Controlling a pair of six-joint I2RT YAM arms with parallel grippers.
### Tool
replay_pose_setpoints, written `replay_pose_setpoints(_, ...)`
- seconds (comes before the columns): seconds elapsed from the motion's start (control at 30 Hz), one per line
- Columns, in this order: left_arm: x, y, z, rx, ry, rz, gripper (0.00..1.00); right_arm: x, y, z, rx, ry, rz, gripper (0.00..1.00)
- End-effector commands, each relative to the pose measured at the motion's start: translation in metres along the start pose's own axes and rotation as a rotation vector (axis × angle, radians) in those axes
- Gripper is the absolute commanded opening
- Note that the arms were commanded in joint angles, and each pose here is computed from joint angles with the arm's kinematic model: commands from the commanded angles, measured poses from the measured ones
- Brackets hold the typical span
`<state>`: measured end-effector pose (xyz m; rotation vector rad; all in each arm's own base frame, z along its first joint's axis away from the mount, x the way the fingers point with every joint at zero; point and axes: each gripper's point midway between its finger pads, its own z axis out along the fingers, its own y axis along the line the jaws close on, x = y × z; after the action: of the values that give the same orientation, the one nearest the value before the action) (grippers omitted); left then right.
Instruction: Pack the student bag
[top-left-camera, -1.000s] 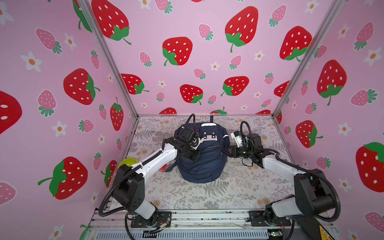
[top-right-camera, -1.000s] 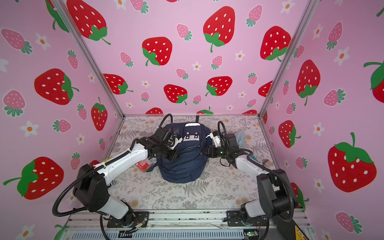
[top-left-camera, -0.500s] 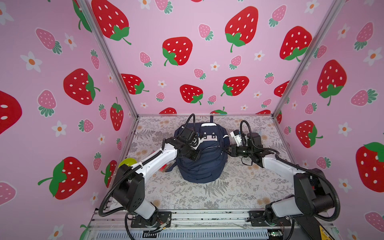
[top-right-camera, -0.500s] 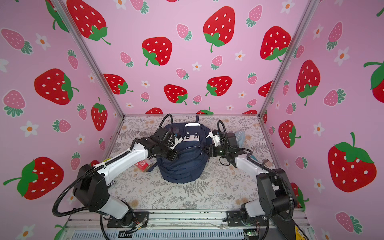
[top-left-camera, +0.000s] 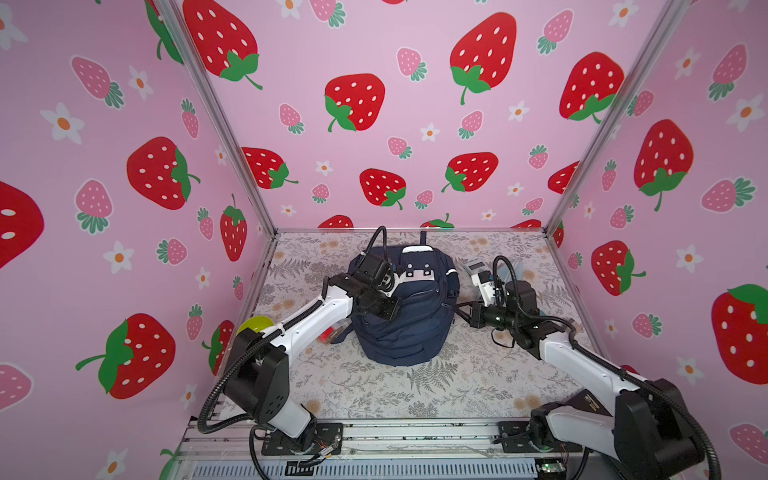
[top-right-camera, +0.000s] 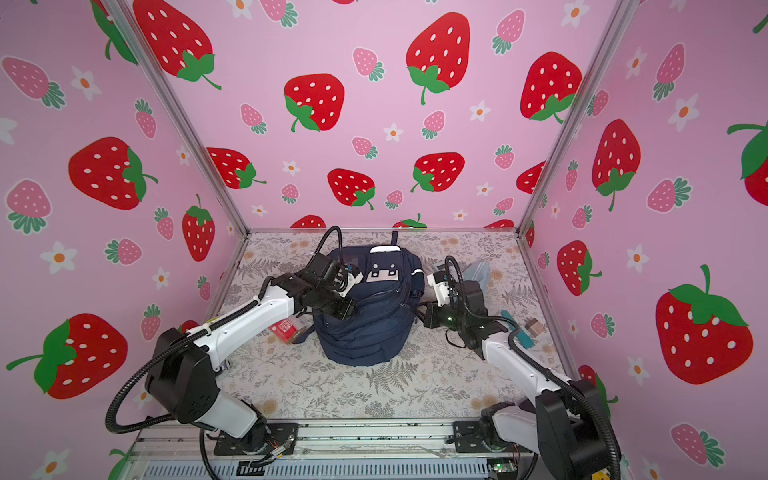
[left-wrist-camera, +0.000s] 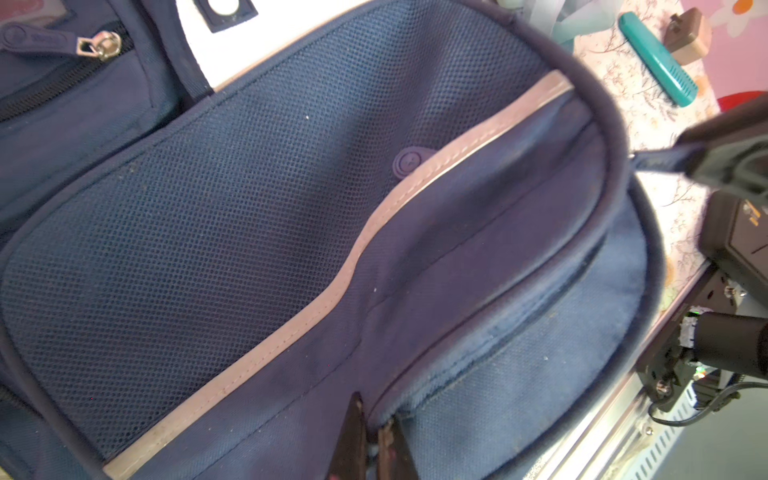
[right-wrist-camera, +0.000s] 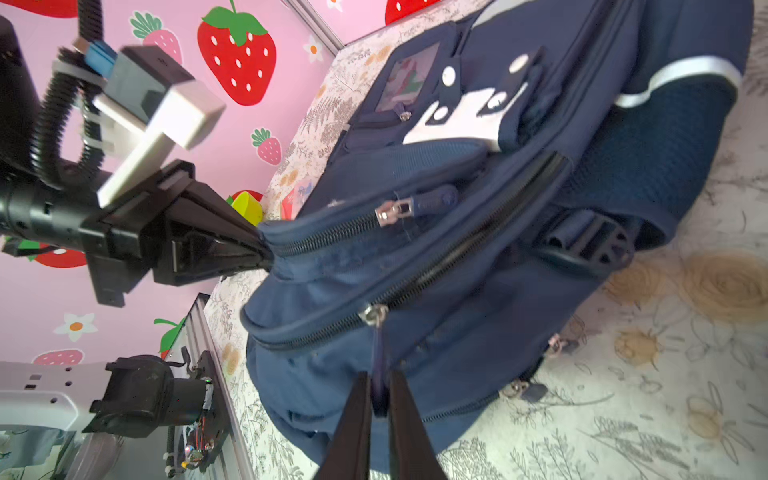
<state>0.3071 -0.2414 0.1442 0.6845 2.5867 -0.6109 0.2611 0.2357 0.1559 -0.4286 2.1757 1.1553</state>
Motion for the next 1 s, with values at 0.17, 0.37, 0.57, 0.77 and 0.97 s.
replay_pose_setpoints(0.17,-0.019,-0.003,-0.012,0.040,-0.094,-0.066,0.00,0.036,0.015,0.001,0.026,-0.001,0.018,0.00)
replay_pose_setpoints(0.37,-0.022,-0.004,-0.014,0.055,-0.108,-0.084,0.00,0.045,0.027,0.007,0.031,0.024,-0.011,0.00)
replay_pose_setpoints(0.57,-0.037,-0.013,-0.019,0.117,-0.139,-0.138,0.00,0.047,0.053,0.008,0.064,-0.016,-0.145,0.00)
replay_pose_setpoints(0.77,-0.062,-0.041,-0.025,0.192,-0.182,-0.151,0.00,0.055,0.079,0.029,0.083,0.005,-0.214,0.00)
replay_pose_setpoints(0.97,-0.087,-0.076,-0.019,0.231,-0.194,-0.103,0.00,0.064,0.088,0.061,0.182,0.023,-0.184,0.00)
